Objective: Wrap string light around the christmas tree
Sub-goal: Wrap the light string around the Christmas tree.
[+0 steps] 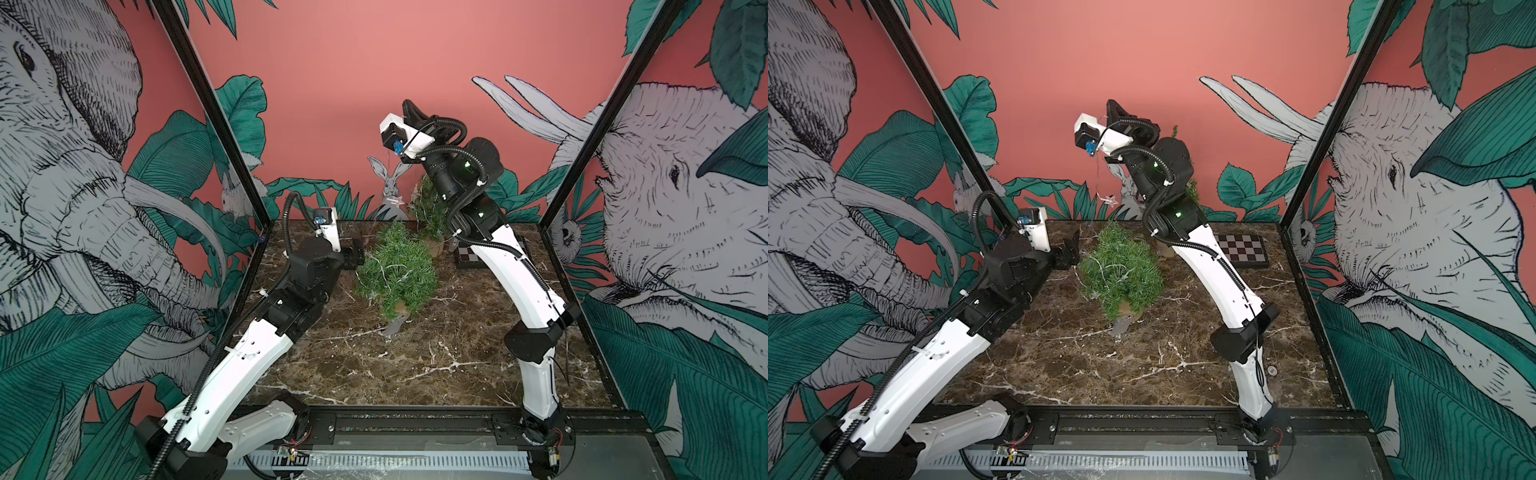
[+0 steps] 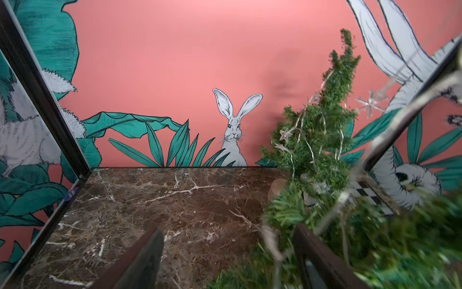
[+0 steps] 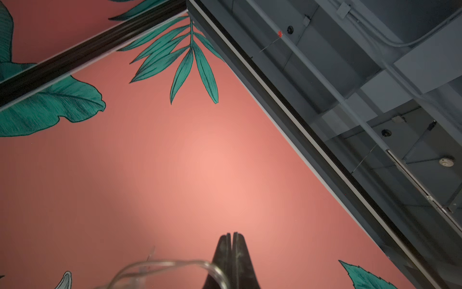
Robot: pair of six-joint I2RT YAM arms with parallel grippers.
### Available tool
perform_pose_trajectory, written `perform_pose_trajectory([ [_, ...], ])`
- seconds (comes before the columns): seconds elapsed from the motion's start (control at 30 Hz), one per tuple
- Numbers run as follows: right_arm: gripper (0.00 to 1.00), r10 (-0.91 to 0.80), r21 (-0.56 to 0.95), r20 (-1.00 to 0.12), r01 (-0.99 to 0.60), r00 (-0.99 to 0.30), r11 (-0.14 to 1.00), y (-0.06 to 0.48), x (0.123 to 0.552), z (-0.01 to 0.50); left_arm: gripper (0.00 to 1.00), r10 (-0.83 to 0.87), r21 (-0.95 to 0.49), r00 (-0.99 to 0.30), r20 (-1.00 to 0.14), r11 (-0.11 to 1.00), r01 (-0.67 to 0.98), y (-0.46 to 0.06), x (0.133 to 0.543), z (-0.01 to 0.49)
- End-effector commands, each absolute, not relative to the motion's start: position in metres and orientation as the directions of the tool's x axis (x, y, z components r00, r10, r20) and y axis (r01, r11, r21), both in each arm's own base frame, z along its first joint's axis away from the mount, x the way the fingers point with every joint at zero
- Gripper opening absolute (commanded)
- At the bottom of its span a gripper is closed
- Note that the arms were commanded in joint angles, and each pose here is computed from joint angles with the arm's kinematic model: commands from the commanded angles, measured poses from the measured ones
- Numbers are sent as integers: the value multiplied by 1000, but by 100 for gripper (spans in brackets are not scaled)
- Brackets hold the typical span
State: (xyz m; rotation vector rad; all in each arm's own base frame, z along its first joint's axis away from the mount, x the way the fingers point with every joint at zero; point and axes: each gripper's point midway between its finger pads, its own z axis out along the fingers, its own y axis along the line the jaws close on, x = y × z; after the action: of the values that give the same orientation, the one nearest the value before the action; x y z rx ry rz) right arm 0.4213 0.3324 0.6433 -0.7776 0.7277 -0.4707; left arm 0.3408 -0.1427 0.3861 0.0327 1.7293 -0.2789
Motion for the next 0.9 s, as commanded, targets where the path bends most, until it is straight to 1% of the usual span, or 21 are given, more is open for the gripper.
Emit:
perform_pose_trajectory([
  [0.0,0,-624,-747,-456,109,634,656,318,439,636,83,-224,-271,-205,-953,932,242,-153,350,397],
  [0.17,0,-663,-764,-498,79,558,640,300,461,617,83,-296,-361,-257,-920,897,256,-156,375,391],
  [0.27,0,-694,-777,-521,61,497,627,287,473,606,83,-287,-346,-239,-928,901,262,-157,380,397],
  [0.33,0,-708,-785,-546,22,449,619,280,480,594,84,-275,-331,-227,-934,906,266,-155,379,404],
  [0.47,0,-702,-776,-619,-137,351,616,269,496,555,85,-268,-326,-221,-938,898,296,-154,369,416],
  [0.6,0,-770,-803,-596,-168,228,572,256,507,520,86,-289,-353,-228,-930,876,328,-152,348,426],
  [0.67,0,-781,-805,-592,-189,201,562,250,503,510,86,-290,-354,-227,-930,874,333,-147,336,430],
  [0.73,0,-774,-794,-606,-206,185,572,244,497,503,84,-289,-355,-231,-929,872,337,-143,324,430],
  [0.87,0,-790,-787,-603,-242,107,568,228,482,488,81,-276,-374,-285,-918,840,392,-148,301,425],
])
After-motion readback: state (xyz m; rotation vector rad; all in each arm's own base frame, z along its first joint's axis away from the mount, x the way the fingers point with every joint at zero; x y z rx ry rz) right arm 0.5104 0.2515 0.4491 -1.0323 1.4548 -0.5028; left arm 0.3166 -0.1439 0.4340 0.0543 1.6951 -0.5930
